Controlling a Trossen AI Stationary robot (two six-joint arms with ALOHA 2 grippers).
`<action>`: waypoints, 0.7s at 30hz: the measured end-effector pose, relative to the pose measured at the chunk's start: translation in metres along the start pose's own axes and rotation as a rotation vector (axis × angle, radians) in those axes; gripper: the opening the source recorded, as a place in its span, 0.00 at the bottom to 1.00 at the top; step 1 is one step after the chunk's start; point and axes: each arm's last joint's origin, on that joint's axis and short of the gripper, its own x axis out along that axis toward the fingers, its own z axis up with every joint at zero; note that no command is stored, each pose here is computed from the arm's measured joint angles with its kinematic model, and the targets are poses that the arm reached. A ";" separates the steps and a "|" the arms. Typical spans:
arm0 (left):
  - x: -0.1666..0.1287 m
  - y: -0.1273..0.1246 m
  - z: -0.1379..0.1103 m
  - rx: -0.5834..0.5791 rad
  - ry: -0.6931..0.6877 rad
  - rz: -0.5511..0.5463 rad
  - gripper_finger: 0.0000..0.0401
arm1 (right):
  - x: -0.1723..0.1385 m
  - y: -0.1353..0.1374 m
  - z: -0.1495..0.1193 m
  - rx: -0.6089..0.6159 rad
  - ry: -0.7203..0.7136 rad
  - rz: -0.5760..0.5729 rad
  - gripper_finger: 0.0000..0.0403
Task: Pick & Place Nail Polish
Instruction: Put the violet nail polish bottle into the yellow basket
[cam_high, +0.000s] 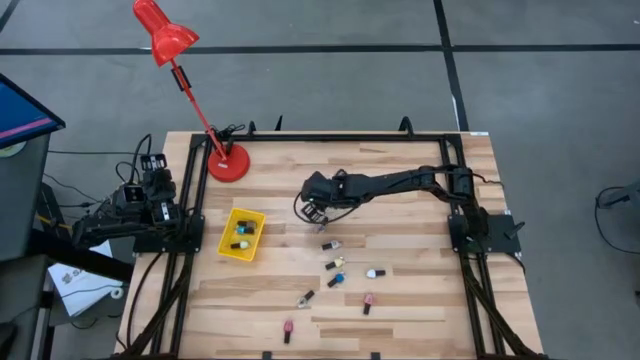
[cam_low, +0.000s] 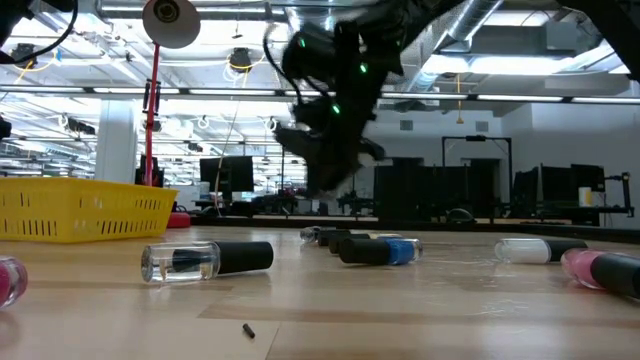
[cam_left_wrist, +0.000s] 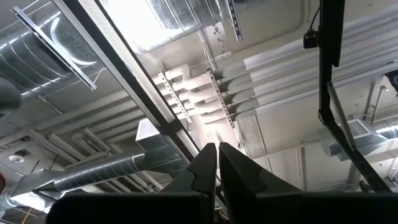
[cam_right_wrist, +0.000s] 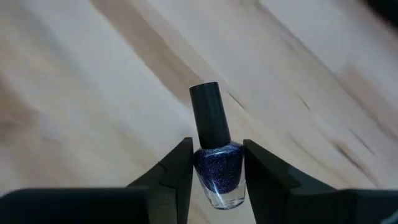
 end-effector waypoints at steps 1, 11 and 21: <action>0.000 0.000 0.000 0.000 0.000 0.000 0.04 | -0.004 0.006 0.005 -0.013 -0.034 0.024 0.27; 0.000 0.000 0.000 0.000 0.000 0.000 0.04 | -0.044 0.058 0.033 -0.082 -0.402 0.284 0.27; 0.000 0.000 0.000 0.000 0.000 0.000 0.04 | -0.058 0.070 0.044 -0.091 -0.566 0.417 0.27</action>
